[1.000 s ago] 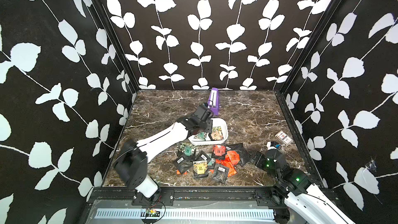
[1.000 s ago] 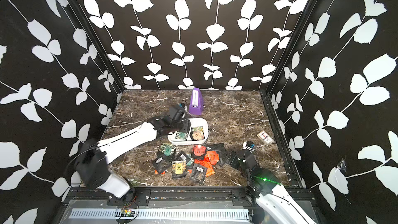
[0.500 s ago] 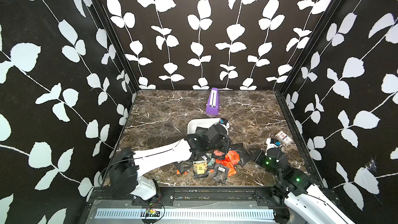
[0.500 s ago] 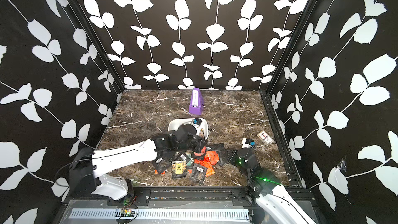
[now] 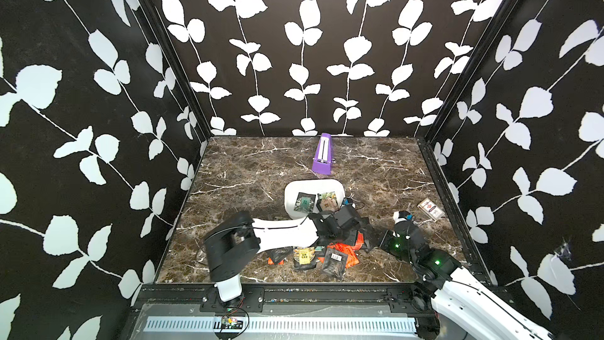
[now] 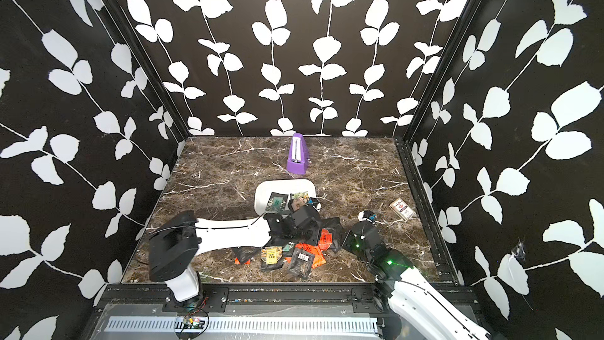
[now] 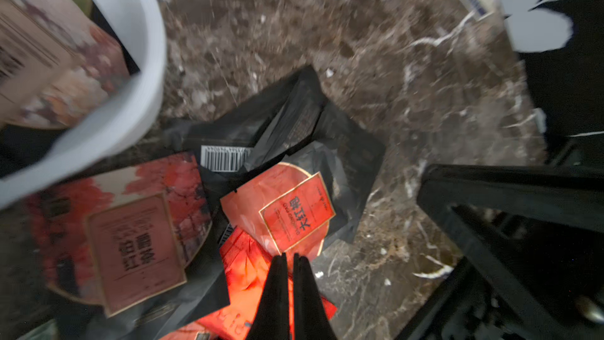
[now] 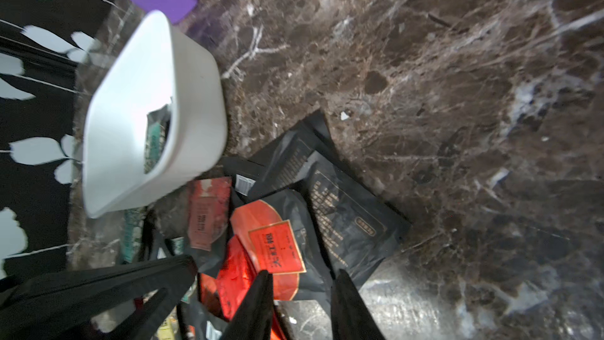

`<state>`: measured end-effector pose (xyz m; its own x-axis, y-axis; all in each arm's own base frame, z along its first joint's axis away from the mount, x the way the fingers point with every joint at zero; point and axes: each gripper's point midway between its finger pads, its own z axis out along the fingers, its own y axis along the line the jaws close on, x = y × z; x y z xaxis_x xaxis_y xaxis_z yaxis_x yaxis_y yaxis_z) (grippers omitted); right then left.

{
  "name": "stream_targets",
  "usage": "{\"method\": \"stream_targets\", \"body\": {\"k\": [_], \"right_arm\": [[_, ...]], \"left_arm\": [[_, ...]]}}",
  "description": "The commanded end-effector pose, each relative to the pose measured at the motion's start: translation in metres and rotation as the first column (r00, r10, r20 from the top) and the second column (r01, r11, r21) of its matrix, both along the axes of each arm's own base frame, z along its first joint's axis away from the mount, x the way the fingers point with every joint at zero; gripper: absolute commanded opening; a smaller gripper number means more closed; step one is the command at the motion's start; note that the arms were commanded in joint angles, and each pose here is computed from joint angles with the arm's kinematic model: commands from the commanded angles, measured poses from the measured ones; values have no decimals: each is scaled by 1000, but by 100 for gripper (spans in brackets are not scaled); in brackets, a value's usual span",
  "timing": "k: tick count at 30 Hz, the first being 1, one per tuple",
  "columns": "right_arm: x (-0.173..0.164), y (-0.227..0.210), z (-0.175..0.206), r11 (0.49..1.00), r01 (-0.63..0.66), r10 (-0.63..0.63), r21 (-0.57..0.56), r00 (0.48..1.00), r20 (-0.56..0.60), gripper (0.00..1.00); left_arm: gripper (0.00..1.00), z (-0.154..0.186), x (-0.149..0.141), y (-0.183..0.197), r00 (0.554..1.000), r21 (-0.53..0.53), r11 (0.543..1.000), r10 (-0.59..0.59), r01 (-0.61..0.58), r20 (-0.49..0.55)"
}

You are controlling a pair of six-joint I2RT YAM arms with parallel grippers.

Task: Put the tea bags into the storage box
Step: Pick up the tea bag from the center of the board.

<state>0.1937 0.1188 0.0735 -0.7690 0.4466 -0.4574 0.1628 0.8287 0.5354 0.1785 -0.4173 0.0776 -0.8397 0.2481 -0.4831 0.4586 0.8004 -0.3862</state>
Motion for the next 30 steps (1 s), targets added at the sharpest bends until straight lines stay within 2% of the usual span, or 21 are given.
{"method": "stream_targets", "body": {"k": [1, 14, 30], "right_arm": [[7, 6, -2, 1000, -22, 22, -1, 1000, 21, 30], [19, 14, -16, 999, -37, 36, -31, 999, -10, 26], [26, 19, -31, 1000, -29, 30, 7, 998, -50, 27]], "left_arm": [[0, 11, 7, -14, 1000, -48, 998, 27, -27, 12], [0, -15, 14, -23, 999, -1, 999, 35, -35, 18], [0, -38, 10, -17, 999, 39, 998, 40, -40, -7]]}}
